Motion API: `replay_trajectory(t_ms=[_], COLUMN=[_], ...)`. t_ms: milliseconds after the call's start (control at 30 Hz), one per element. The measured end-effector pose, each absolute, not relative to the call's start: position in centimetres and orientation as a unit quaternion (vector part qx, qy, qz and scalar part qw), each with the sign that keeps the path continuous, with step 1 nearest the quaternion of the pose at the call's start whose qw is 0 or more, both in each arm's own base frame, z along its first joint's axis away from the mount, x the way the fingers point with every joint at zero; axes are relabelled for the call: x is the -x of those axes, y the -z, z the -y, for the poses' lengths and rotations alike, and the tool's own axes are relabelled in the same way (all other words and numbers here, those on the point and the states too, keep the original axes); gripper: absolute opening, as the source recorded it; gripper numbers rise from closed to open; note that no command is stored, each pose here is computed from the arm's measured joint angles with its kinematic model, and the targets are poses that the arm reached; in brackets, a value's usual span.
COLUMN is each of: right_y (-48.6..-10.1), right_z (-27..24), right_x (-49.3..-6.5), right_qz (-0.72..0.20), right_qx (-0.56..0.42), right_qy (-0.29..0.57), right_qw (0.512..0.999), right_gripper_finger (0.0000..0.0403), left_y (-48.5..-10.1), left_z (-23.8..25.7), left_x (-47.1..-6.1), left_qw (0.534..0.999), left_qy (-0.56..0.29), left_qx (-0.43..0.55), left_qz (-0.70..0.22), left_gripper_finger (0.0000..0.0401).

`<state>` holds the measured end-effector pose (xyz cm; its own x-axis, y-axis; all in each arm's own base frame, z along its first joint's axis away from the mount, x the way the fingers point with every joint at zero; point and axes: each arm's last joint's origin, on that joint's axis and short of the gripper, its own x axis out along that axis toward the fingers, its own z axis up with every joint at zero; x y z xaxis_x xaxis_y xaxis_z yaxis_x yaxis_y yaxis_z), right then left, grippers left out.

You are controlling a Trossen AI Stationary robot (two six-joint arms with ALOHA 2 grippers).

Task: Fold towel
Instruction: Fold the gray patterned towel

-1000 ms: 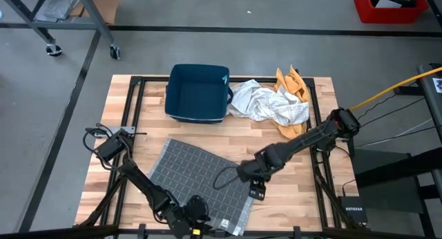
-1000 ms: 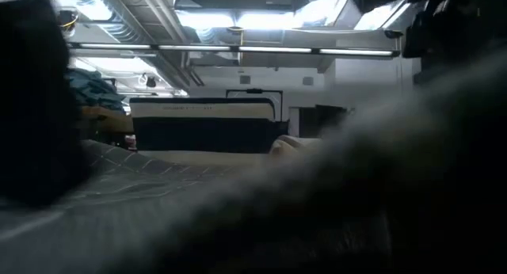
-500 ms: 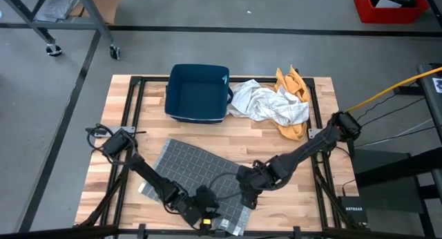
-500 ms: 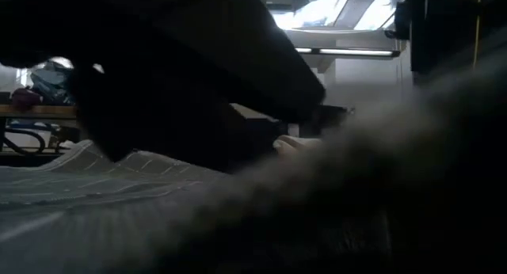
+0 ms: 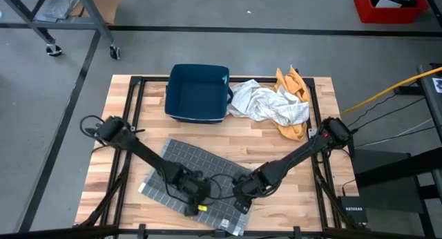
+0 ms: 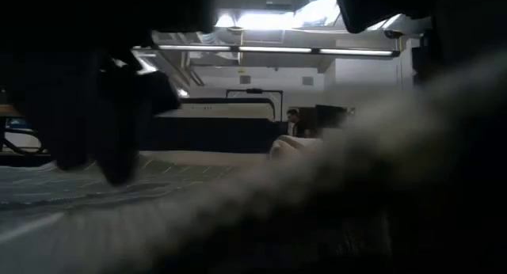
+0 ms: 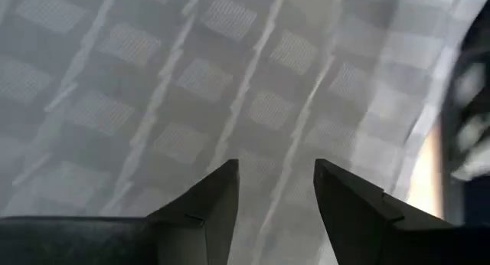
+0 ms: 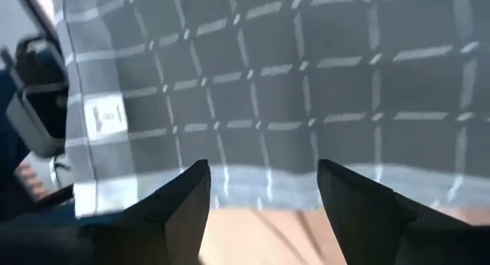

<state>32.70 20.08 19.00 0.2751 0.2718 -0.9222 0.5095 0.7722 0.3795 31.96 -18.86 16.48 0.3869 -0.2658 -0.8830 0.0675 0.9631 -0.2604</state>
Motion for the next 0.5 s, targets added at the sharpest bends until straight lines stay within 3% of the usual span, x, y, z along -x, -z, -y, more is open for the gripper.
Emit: replay_trajectory(t_ms=[267,500], right_y=[-19.0,-19.0], right_z=[-19.8,-19.9], right_x=[-32.8,-32.8], right_qz=[-0.575,-0.569], right_qx=[-0.329,-0.353], right_qy=[0.117,0.134], right_qw=[0.74,0.731], right_gripper_finger=[0.0241,0.0241], left_y=[-20.0,-19.5], left_z=[14.9,13.5], left_x=[-26.3,-24.7], left_qw=[0.708,0.662], left_qy=[0.112,0.104], left_qx=[-0.079,-0.19], left_qz=[-0.693,-0.717], left_gripper_finger=[0.0162,0.0162])
